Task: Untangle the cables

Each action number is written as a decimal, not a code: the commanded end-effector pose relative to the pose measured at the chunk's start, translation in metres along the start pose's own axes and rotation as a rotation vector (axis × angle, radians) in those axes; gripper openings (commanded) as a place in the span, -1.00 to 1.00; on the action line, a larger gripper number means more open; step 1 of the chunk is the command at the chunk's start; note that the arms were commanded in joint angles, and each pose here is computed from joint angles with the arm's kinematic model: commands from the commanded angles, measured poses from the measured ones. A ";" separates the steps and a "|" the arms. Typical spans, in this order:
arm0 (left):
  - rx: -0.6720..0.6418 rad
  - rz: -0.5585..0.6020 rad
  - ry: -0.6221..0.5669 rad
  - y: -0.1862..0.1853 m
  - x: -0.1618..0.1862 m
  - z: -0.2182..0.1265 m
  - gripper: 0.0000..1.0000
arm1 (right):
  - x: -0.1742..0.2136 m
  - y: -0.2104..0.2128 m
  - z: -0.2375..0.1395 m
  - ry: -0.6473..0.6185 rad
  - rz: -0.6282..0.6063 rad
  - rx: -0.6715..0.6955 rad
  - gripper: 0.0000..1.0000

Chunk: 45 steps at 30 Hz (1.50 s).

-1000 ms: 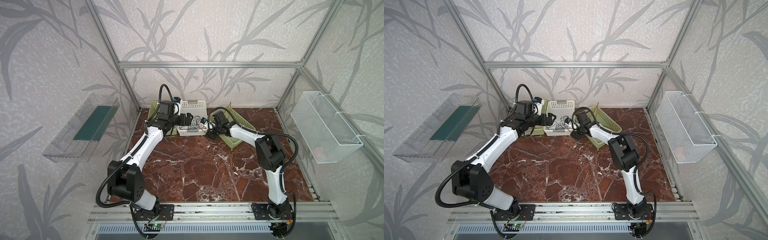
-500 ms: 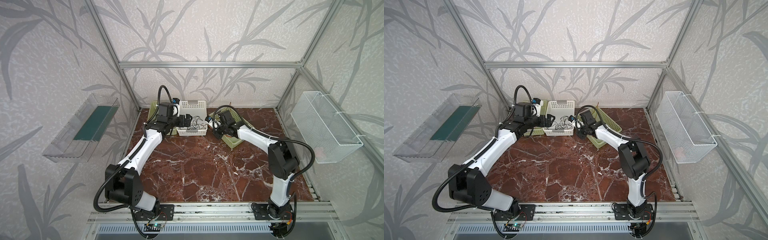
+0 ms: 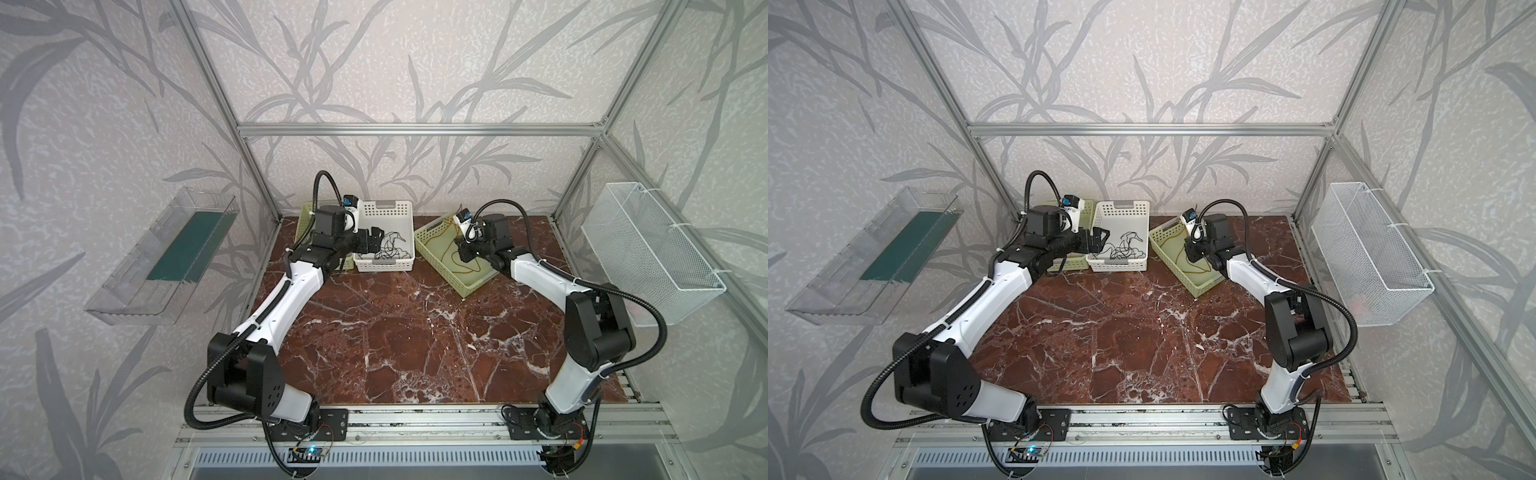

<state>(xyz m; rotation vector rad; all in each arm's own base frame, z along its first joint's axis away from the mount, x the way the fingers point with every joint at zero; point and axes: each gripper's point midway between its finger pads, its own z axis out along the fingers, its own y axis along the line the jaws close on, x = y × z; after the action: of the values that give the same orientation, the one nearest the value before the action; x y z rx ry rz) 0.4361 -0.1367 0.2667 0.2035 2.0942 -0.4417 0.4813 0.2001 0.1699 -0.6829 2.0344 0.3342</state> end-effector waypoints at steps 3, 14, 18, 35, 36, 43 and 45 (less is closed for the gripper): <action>-0.051 0.017 -0.041 0.010 -0.001 -0.012 0.93 | 0.043 0.006 0.027 0.120 0.025 -0.043 -0.87; -0.182 -0.013 -0.045 0.048 0.031 -0.034 0.97 | 0.012 -0.009 -0.004 0.052 0.048 0.067 0.98; -0.321 -0.001 -0.098 0.084 0.044 -0.048 0.99 | -0.004 0.001 -0.037 -0.004 0.063 0.049 0.98; -0.607 0.046 -0.284 0.174 0.146 -0.043 0.99 | 0.129 -0.063 -0.109 -0.150 0.153 0.382 0.98; -0.564 0.050 -0.260 0.170 0.148 -0.035 0.99 | 0.136 -0.061 -0.102 -0.139 0.145 0.367 0.98; -0.587 0.057 -0.246 0.180 0.163 -0.020 0.99 | 0.149 -0.050 -0.093 -0.219 0.084 0.333 0.98; -0.599 0.051 -0.259 0.184 0.160 -0.017 0.99 | 0.150 -0.050 -0.092 -0.188 0.087 0.320 0.98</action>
<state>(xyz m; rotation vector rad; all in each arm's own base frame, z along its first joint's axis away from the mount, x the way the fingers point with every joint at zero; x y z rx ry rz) 0.3810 0.0279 0.0705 -0.1089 1.9780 0.1702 0.3666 0.0585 0.0480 -0.3203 2.0502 0.1123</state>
